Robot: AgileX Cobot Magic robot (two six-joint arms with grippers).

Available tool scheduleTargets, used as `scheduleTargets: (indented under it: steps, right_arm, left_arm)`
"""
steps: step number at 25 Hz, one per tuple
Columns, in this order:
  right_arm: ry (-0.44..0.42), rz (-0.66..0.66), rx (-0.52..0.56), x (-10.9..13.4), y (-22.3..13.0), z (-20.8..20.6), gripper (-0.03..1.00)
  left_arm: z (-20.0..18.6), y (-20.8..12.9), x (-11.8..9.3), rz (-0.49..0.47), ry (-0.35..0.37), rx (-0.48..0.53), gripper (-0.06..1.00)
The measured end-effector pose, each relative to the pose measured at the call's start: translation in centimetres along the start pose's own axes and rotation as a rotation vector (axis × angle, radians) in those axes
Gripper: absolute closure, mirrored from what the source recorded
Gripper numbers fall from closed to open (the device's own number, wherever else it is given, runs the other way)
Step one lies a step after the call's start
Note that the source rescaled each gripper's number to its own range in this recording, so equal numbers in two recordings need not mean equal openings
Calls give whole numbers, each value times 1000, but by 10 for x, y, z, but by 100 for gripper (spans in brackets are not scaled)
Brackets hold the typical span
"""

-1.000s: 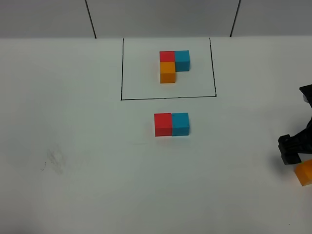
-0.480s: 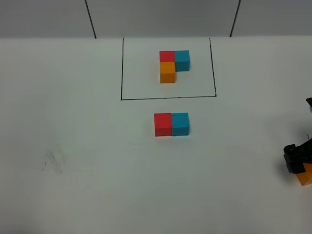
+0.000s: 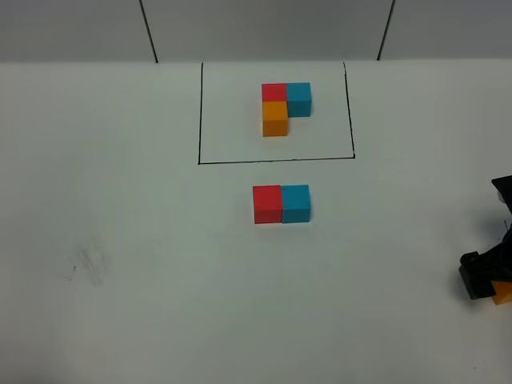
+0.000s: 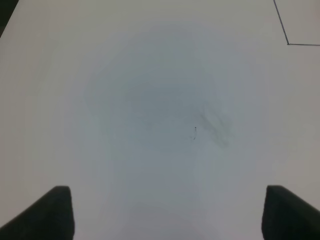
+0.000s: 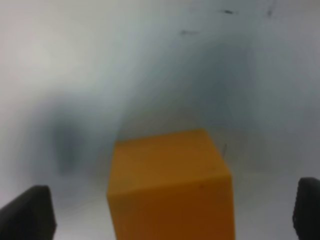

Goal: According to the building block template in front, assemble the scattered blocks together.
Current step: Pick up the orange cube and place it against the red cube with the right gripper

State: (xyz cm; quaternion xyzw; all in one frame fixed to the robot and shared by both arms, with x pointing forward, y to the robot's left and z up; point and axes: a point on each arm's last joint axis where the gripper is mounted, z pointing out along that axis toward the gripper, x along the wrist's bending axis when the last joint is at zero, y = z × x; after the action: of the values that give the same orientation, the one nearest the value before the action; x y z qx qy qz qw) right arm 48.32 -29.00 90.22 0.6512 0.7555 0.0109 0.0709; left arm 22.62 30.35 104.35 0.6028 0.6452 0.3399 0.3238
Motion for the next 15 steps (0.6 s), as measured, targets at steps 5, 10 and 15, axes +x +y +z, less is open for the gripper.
scheduleTargets:
  steps: [5,10,15]
  right_arm:
    - [1,-1,5,0,0,3,13]
    - [3,-2,19,1,0,6,39]
    - [3,-3,30,1,0,9,71]
  left_arm:
    - [0,0,0,0,0,0,23]
    - [0,0,0,0,0,0,23]
    - [0,0,0,0,0,0,23]
